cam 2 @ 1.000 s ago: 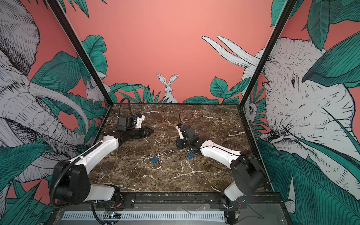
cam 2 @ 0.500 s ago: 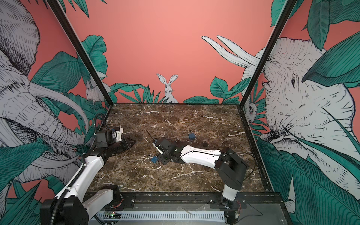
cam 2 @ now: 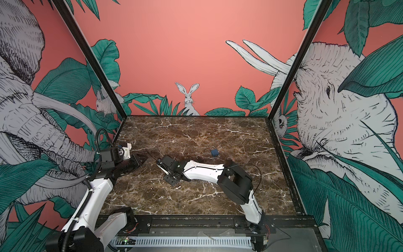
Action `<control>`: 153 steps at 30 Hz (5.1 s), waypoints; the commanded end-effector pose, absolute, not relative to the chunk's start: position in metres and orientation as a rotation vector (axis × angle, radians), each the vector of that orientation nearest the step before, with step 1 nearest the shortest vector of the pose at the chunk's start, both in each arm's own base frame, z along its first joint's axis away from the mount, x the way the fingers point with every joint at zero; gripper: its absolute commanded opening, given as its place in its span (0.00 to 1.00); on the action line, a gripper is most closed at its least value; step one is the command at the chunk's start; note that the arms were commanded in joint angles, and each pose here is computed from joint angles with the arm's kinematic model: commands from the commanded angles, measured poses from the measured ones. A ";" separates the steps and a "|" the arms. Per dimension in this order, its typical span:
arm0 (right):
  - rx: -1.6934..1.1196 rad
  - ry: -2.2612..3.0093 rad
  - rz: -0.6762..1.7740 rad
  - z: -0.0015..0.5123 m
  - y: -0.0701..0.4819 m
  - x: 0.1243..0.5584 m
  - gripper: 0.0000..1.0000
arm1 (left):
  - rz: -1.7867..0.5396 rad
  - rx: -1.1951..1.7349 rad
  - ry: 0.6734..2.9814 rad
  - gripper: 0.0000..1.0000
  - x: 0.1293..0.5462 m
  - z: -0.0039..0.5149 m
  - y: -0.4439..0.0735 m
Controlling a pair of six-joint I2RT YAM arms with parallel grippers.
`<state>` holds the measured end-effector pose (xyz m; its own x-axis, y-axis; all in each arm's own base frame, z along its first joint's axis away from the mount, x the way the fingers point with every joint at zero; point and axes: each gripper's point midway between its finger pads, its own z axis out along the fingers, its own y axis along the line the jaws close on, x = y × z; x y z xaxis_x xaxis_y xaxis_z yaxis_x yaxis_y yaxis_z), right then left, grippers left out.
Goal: Lock with the key
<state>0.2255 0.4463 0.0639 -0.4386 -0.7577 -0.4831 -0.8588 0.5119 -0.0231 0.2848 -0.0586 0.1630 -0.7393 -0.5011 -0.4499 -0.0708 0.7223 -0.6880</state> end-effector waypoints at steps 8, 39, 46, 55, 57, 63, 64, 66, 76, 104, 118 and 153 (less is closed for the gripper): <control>-1.422 2.415 0.265 0.041 0.446 0.217 0.48 | -0.928 -0.432 2.272 0.28 0.279 0.166 -0.058; -1.422 2.489 0.155 0.022 0.443 0.222 0.48 | -0.971 -0.457 2.247 0.28 0.281 0.166 -0.056; -1.402 2.472 0.164 0.032 0.441 0.223 0.50 | -0.980 -0.462 2.243 0.28 0.282 0.165 -0.056; -1.441 2.505 0.139 0.017 0.442 0.221 0.44 | -0.977 -0.466 2.243 0.28 0.282 0.166 -0.055; -1.444 2.511 0.136 0.016 0.442 0.221 0.35 | -0.978 -0.468 2.246 0.28 0.282 0.165 -0.055; -1.411 2.468 0.164 0.031 0.443 0.224 0.18 | -0.967 -0.443 2.248 0.28 0.280 0.168 -0.056; -1.401 2.460 0.169 0.035 0.443 0.224 0.17 | -0.964 -0.435 2.252 0.29 0.279 0.168 -0.056; -1.378 2.436 0.195 0.048 0.442 0.226 0.16 | -0.959 -0.408 2.257 0.29 0.276 0.173 -0.057; -1.212 2.342 0.396 0.132 0.427 0.243 0.15 | -1.071 -0.294 2.232 0.29 0.271 0.191 -0.079; -1.038 2.240 0.440 0.207 0.373 0.271 0.15 | -1.301 0.170 2.289 0.38 0.292 0.209 -0.210; -1.032 2.236 0.476 0.212 0.375 0.272 0.16 | -1.341 0.237 2.298 0.36 0.293 0.206 -0.232; -0.716 2.054 1.028 0.259 0.337 0.280 0.60 | -1.441 0.085 2.184 0.00 0.312 0.226 -0.245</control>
